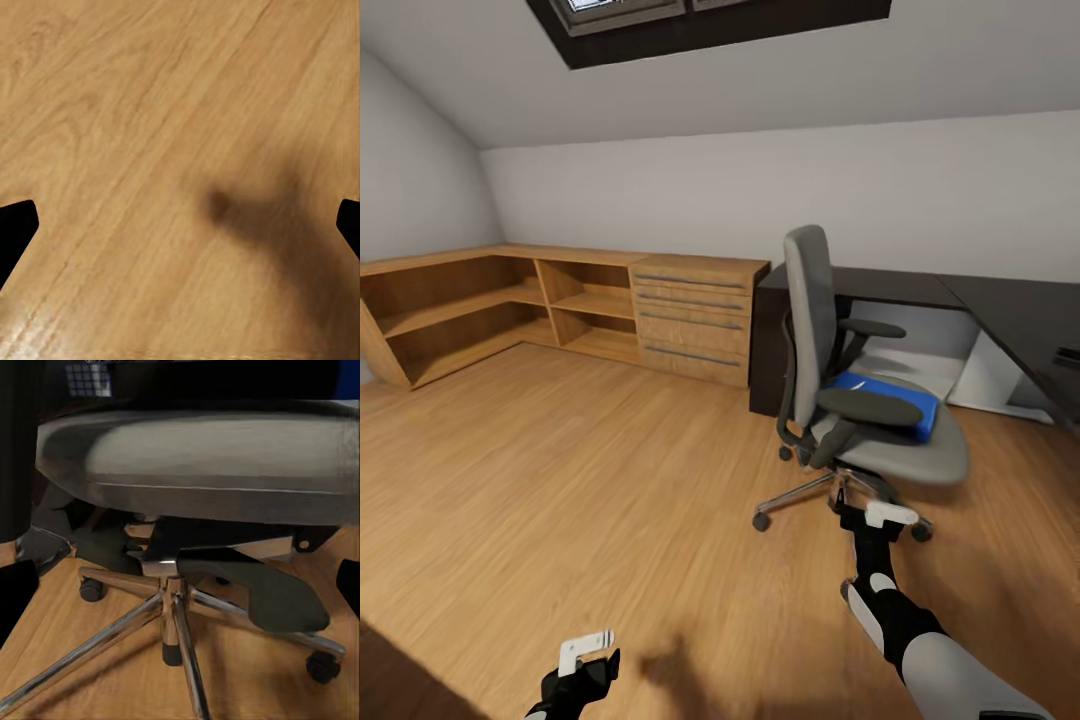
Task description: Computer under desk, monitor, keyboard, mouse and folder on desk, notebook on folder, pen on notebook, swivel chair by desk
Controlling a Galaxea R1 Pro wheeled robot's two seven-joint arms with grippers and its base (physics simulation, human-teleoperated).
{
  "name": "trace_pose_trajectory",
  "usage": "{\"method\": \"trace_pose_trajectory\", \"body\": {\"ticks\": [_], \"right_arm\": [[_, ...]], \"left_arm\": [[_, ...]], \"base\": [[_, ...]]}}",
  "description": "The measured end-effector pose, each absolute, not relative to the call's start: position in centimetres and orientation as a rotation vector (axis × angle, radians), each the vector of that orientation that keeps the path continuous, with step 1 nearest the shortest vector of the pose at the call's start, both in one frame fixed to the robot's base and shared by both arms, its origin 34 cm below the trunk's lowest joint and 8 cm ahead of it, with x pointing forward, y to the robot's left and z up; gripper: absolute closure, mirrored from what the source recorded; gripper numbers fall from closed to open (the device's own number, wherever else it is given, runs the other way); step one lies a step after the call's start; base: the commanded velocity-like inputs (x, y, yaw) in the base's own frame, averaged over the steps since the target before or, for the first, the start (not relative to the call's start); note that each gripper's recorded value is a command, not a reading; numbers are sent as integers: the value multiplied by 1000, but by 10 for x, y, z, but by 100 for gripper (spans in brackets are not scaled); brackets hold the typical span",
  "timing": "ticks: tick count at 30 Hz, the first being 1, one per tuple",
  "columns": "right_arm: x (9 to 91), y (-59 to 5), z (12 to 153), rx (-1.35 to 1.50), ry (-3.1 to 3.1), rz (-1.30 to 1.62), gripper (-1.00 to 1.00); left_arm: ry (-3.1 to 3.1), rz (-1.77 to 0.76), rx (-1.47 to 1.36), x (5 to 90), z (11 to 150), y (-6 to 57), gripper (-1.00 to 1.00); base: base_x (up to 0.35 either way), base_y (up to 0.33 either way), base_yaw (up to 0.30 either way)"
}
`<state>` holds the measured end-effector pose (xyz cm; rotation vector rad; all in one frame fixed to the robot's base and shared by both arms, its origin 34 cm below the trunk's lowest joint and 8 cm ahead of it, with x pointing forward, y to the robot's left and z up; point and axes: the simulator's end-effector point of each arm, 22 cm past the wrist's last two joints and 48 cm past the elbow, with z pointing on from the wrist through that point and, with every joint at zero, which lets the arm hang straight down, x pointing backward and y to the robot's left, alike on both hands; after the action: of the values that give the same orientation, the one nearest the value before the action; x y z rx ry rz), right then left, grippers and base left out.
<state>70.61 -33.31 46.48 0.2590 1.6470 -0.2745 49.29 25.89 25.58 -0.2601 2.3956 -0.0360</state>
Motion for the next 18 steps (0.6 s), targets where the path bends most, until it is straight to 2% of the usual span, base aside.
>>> {"method": "trace_pose_trajectory", "body": {"ticks": [7,18], "right_arm": [[706,-333,469,260,1640,-274,-100],[707,-333,477,261,1628,-271,-100]], "left_arm": [[2389,-39,-258,495,259,258,-100],[2376,-43,-257,498,264,258,-100]], "base": [[-225,0,-148],[-33,0,-197]]}}
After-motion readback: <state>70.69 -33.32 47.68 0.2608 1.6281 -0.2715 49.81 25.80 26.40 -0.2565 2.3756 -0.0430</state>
